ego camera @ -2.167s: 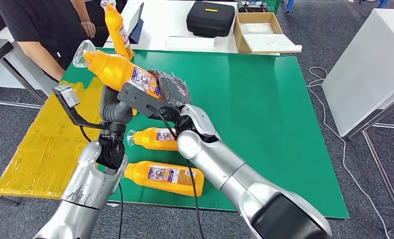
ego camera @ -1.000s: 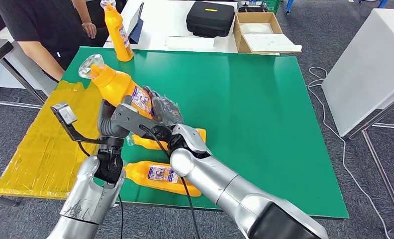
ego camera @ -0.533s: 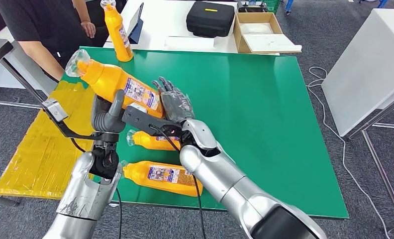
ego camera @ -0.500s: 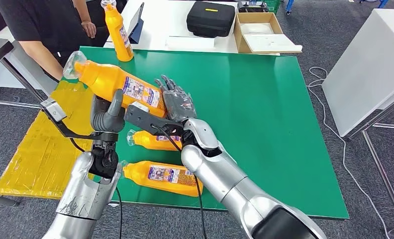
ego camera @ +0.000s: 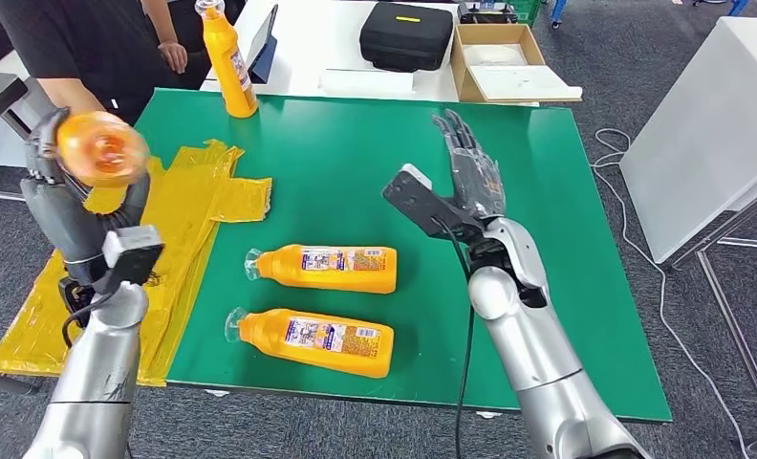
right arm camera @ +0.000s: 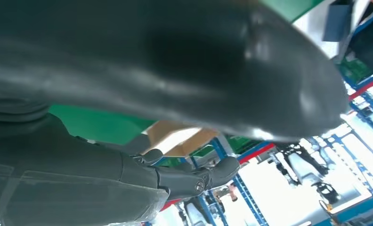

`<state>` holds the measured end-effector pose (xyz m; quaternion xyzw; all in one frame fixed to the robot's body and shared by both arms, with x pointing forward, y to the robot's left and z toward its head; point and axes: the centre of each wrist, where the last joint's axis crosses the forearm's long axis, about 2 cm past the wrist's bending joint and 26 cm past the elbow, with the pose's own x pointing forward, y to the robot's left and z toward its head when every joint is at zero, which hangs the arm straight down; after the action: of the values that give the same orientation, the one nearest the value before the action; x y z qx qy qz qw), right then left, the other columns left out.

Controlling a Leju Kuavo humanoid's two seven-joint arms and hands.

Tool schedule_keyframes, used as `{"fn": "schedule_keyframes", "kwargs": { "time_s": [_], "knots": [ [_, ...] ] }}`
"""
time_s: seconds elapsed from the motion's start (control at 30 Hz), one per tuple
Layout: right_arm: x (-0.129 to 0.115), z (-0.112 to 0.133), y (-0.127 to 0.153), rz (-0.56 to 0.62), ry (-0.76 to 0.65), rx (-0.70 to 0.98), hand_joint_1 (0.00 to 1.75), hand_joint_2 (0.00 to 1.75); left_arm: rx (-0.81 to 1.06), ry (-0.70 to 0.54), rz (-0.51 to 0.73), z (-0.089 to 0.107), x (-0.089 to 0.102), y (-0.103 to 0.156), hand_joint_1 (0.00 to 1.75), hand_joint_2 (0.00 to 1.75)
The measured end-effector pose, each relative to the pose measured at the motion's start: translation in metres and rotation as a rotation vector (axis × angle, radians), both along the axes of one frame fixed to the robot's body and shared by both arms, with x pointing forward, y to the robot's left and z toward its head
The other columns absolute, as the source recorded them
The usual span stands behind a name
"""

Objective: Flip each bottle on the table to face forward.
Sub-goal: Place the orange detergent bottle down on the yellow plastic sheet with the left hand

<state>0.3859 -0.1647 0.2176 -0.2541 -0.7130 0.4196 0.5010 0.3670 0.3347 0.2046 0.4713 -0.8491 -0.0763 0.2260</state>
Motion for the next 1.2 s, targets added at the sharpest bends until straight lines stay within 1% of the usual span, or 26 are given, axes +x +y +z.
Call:
{"fn": "schedule_keyframes", "kwargs": {
  "time_s": [0.07, 0.13, 0.2, 0.3, 0.37, 0.5, 0.6, 0.67, 0.73, 0.8, 0.97, 1.1, 1.2],
  "knots": [
    [-0.002, -0.005, -0.009, -0.007, 0.001, -0.005, 0.00, 0.00, 0.063, 0.004, 0.047, 0.000, -0.001, 0.009, 1.75, 1.75],
    [-0.004, -0.007, -0.015, -0.013, 0.000, -0.012, 0.00, 0.00, 0.030, 0.005, 0.059, -0.002, -0.002, 0.013, 1.75, 1.75],
    [-0.005, -0.009, -0.019, -0.017, 0.000, -0.015, 0.00, 0.00, 0.052, 0.011, 0.081, -0.003, -0.003, 0.018, 1.75, 1.75],
    [-0.005, -0.011, -0.027, -0.015, 0.005, -0.003, 0.00, 0.00, 0.215, 0.046, 0.152, -0.003, -0.006, 0.029, 1.75, 1.75],
    [-0.006, -0.015, -0.035, -0.007, 0.009, 0.013, 0.00, 0.00, 0.257, 0.070, 0.192, -0.006, -0.010, 0.042, 1.75, 1.75],
    [-0.007, -0.024, -0.056, 0.002, 0.014, 0.028, 0.00, 0.00, 0.268, 0.112, 0.251, -0.015, -0.019, 0.069, 1.75, 1.75],
    [-0.007, -0.026, -0.061, 0.012, 0.019, 0.026, 0.00, 0.00, 0.372, 0.162, 0.292, -0.019, -0.022, 0.079, 1.75, 1.75],
    [-0.008, -0.028, -0.061, 0.022, 0.026, 0.022, 0.00, 0.00, 0.482, 0.211, 0.316, -0.023, -0.024, 0.081, 1.75, 1.75],
    [-0.009, -0.030, -0.059, 0.036, 0.030, 0.016, 0.00, 0.00, 0.585, 0.279, 0.347, -0.029, -0.025, 0.082, 1.75, 1.75],
    [-0.010, -0.032, -0.056, 0.052, 0.033, 0.010, 0.00, 0.00, 0.625, 0.350, 0.381, -0.038, -0.026, 0.079, 1.75, 1.75],
    [-0.015, -0.037, -0.049, 0.080, 0.037, 0.000, 0.00, 0.00, 0.568, 0.512, 0.455, -0.064, -0.021, 0.062, 1.75, 1.75],
    [-0.020, -0.042, -0.045, 0.097, 0.049, -0.026, 0.00, 0.00, 0.592, 0.603, 0.441, -0.085, -0.018, 0.044, 1.75, 1.75],
    [-0.025, -0.046, -0.044, 0.114, 0.053, -0.052, 0.00, 0.00, 0.619, 0.675, 0.418, -0.104, -0.020, 0.030, 1.75, 1.75]
  ]
}}
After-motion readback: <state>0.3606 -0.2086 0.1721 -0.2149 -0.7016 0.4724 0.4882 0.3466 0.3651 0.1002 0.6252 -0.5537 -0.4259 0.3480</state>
